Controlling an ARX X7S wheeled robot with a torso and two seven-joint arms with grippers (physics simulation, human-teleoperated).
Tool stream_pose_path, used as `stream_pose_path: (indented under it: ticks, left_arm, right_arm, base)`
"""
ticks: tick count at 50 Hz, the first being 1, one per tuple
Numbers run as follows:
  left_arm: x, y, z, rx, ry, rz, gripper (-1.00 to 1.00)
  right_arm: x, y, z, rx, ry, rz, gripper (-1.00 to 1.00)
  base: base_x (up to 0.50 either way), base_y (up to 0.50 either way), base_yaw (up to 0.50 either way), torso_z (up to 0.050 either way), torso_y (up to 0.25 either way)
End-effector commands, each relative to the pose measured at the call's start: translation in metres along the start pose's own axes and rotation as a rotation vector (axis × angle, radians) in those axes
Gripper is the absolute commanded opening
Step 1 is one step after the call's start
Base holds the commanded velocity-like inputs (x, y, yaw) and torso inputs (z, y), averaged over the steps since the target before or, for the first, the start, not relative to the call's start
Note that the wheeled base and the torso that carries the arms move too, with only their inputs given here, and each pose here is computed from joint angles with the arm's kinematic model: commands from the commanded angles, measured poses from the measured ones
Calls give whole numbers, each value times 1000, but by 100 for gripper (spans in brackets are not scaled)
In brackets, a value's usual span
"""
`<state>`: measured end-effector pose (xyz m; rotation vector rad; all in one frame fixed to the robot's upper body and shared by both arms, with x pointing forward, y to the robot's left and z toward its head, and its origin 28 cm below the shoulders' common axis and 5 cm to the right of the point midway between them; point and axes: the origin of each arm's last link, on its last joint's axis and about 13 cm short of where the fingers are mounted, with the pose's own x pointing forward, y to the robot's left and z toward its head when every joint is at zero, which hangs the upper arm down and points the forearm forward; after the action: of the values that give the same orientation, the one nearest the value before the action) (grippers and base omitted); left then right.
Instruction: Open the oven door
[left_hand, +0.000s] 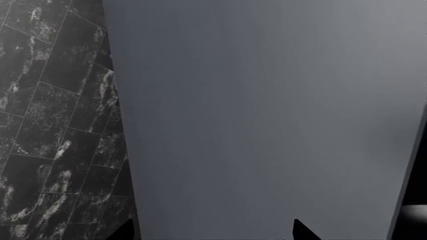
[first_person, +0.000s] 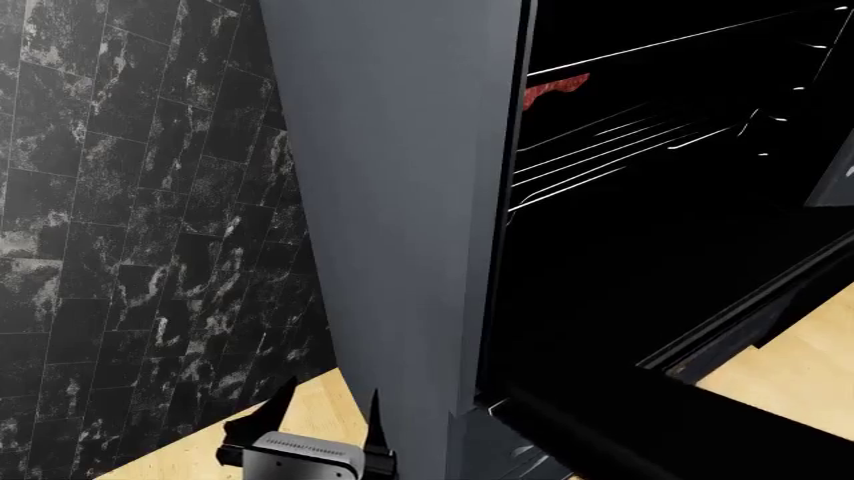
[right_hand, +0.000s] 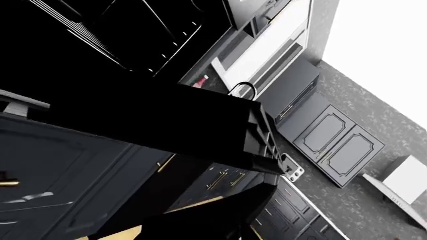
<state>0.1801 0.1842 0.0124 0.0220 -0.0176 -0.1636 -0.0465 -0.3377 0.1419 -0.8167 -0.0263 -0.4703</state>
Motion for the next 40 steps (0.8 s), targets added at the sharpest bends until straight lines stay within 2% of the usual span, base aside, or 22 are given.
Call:
stream_pose_path:
  ticks: [1,40]
  left_arm:
    - [0,-1,-1,3,4,-6,100]
    - [-3,-3,-4,18,11,-35,100]
  right_arm:
    - [-12,8,-4,-17,-8,17,-100]
    - [-53,39,-39,84,55,-15,-100]
  base:
    - [0,0,-3,0,0]
    - [-2,8,-3,0,2]
